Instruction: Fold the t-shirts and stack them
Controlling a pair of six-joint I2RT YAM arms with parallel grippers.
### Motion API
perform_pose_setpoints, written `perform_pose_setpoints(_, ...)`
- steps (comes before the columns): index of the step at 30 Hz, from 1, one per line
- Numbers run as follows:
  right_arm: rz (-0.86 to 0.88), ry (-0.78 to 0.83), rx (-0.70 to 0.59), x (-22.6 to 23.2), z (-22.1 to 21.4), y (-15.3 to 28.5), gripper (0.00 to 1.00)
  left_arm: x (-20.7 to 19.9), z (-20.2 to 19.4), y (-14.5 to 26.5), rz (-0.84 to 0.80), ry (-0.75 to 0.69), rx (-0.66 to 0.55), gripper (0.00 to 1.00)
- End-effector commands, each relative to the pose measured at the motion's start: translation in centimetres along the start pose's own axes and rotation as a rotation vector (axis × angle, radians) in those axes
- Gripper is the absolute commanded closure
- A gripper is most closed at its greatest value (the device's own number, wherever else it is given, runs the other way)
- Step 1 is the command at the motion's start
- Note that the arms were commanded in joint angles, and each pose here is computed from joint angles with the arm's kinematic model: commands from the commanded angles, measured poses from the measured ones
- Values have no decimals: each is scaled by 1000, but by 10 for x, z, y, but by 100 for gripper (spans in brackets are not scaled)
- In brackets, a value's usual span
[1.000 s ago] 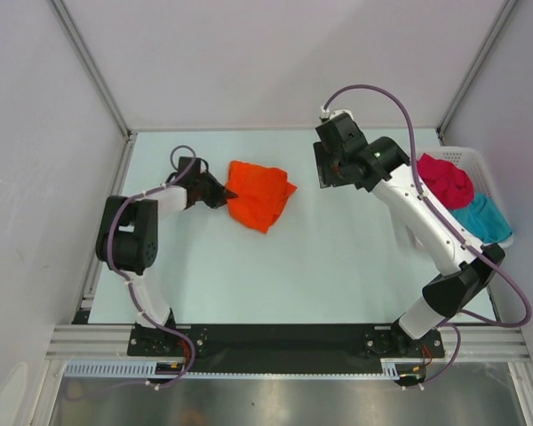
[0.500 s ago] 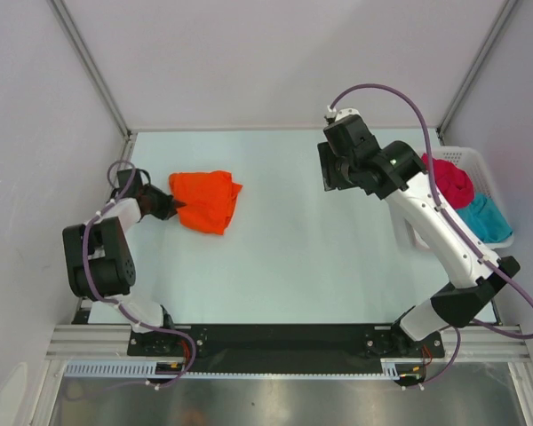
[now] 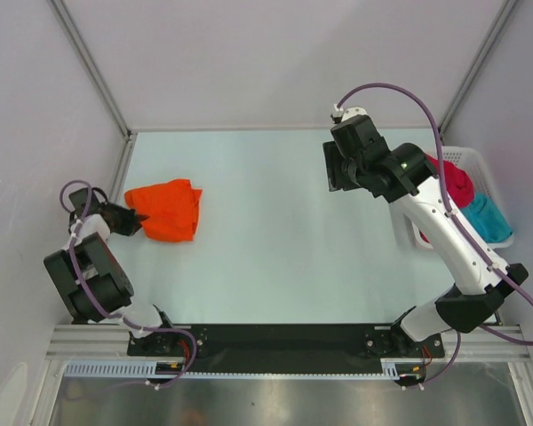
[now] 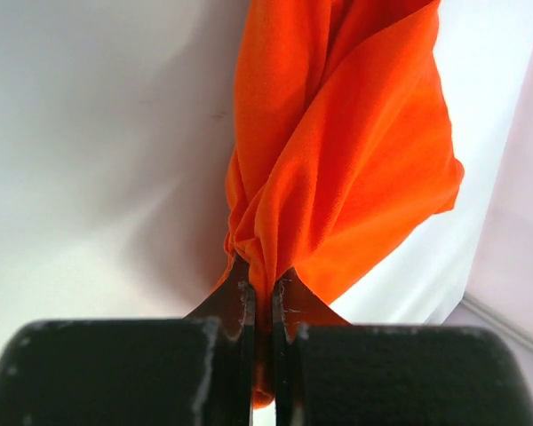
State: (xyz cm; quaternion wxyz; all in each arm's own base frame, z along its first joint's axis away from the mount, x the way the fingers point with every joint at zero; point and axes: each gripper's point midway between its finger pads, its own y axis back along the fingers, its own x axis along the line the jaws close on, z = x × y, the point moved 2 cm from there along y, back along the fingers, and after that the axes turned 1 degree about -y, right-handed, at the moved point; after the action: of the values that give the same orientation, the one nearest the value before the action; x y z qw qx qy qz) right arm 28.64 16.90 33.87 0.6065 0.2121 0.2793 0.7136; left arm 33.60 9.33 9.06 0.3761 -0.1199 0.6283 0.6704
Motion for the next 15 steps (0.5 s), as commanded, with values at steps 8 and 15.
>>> perform_pose_setpoints(8, 16, 6, -26, 0, 2, 4, 46, 22, 37, 36, -3, 2, -90, 93)
perform_pose_setpoints(15, 6, 8, -11, -3, -4, -2, 46, 15, 50, 43, -1, -13, -117, 52)
